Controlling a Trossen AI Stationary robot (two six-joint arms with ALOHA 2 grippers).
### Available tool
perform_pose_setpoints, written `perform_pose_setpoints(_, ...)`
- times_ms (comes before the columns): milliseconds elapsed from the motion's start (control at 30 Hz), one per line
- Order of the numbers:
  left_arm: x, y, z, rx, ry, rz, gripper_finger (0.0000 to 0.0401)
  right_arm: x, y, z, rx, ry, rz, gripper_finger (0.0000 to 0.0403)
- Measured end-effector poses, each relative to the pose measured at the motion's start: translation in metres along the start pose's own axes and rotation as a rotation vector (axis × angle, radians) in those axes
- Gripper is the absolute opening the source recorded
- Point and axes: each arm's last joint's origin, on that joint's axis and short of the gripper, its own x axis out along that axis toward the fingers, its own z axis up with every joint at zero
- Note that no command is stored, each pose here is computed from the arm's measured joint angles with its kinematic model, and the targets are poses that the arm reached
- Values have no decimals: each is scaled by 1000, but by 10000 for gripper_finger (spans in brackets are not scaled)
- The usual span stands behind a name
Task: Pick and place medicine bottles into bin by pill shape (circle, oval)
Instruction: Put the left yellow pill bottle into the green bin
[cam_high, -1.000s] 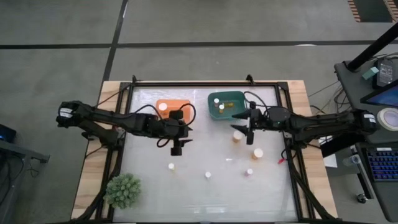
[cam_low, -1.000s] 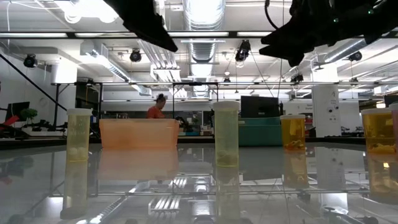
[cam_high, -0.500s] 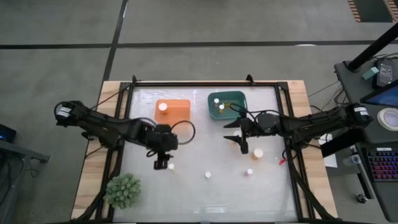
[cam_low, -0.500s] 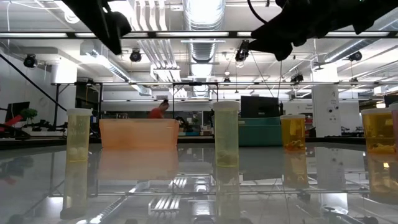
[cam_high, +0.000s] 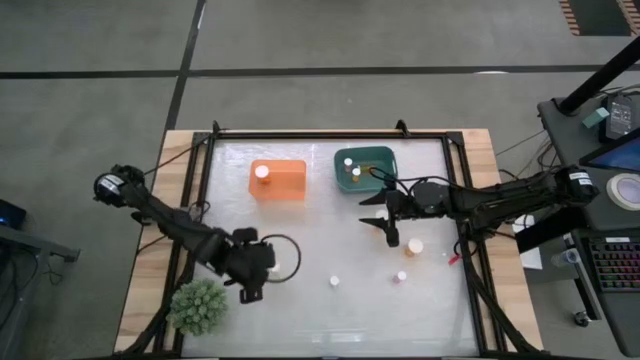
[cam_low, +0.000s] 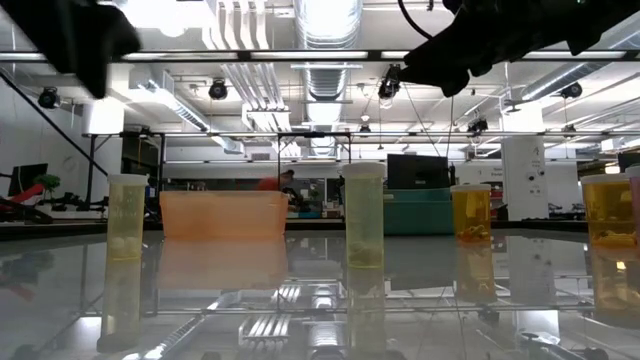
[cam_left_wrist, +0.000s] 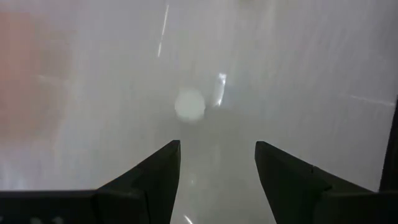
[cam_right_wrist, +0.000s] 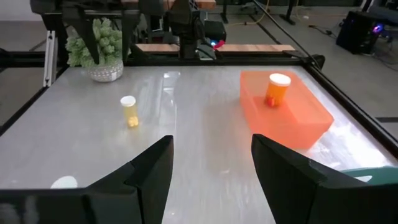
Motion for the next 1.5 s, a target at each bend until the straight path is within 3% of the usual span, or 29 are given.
perform_pose_setpoints(333,9,-23,-41,-80,-138,133,192,0,0,0,-48,4,2,210)
perform_pose_setpoints(600,49,-22,-72,-156,-213,76,192,0,0,-1,-46,6,2,210)
perform_pose_setpoints(867,88,-5,-95,-183,-296,28,192,0,0,-1,-54,6,2,210)
perform_pose_setpoints(1100,100,1,-100,-200,-425,-11,192,0,0,0,-66,0,2,210)
perform_pose_setpoints(1267,102,4,-100,-192,-517,21,192,0,0,0,-66,-6,0,210)
perform_pose_setpoints(1500,104,5,-100,-188,-535,36,192,0,0,0,-67,-7,-7,210)
